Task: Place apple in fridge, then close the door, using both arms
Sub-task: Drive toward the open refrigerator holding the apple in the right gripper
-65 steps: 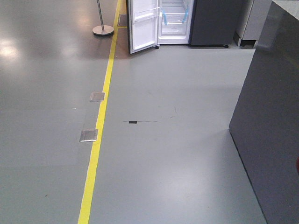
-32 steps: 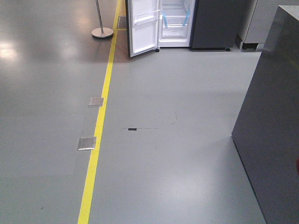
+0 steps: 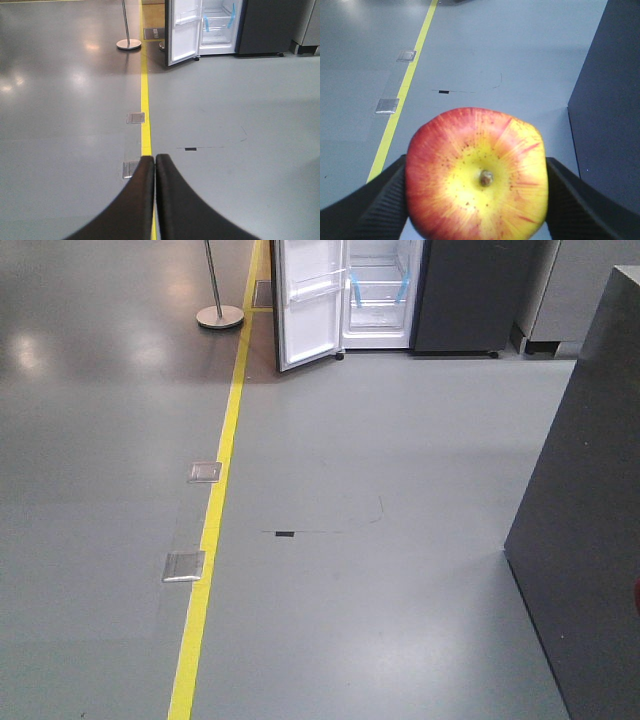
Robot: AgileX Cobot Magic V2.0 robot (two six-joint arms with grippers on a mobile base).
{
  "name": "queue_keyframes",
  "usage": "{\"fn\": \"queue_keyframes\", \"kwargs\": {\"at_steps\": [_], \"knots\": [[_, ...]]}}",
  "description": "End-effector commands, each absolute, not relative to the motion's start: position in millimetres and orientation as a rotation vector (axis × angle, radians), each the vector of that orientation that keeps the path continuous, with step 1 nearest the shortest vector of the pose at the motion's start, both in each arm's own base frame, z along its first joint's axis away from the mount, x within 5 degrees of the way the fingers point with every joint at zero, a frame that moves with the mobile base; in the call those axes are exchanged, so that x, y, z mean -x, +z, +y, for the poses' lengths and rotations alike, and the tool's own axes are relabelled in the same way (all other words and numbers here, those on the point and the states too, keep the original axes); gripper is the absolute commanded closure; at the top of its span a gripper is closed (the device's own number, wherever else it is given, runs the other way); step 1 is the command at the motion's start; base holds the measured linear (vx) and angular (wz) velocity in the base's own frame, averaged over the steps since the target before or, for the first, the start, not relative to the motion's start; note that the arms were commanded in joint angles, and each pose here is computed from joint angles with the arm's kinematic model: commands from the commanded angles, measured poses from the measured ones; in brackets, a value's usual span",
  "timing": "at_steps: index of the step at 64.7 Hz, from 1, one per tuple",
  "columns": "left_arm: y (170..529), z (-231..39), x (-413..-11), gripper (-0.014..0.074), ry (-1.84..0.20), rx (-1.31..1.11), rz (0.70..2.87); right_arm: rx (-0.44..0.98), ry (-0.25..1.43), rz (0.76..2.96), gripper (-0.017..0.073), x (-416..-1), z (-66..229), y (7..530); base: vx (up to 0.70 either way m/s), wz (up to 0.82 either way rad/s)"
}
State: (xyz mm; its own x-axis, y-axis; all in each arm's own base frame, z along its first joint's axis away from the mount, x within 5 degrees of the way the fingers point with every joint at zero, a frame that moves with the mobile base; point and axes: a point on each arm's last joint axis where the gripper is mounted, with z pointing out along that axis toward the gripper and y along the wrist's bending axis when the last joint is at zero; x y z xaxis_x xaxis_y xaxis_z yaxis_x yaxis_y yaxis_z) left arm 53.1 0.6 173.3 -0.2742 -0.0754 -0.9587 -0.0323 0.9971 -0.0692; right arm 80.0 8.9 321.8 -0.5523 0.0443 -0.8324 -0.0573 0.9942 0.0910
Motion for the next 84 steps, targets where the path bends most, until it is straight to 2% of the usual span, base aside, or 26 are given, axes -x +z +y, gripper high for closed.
{"fn": "queue_keyframes", "kwargs": {"at_steps": [1, 84], "knots": [[173.8, 0.4, -54.3, 0.0599, -0.048, 0.077, 1.783, 0.008, 0.126, 2.058, 0.0365, -83.7, 8.5, 335.0, 0.15, 0.02], [173.8, 0.4, -54.3, 0.0599, -0.048, 0.077, 1.783, 0.008, 0.126, 2.058, 0.0365, -83.7, 8.5, 335.0, 0.13, 0.02]]}}
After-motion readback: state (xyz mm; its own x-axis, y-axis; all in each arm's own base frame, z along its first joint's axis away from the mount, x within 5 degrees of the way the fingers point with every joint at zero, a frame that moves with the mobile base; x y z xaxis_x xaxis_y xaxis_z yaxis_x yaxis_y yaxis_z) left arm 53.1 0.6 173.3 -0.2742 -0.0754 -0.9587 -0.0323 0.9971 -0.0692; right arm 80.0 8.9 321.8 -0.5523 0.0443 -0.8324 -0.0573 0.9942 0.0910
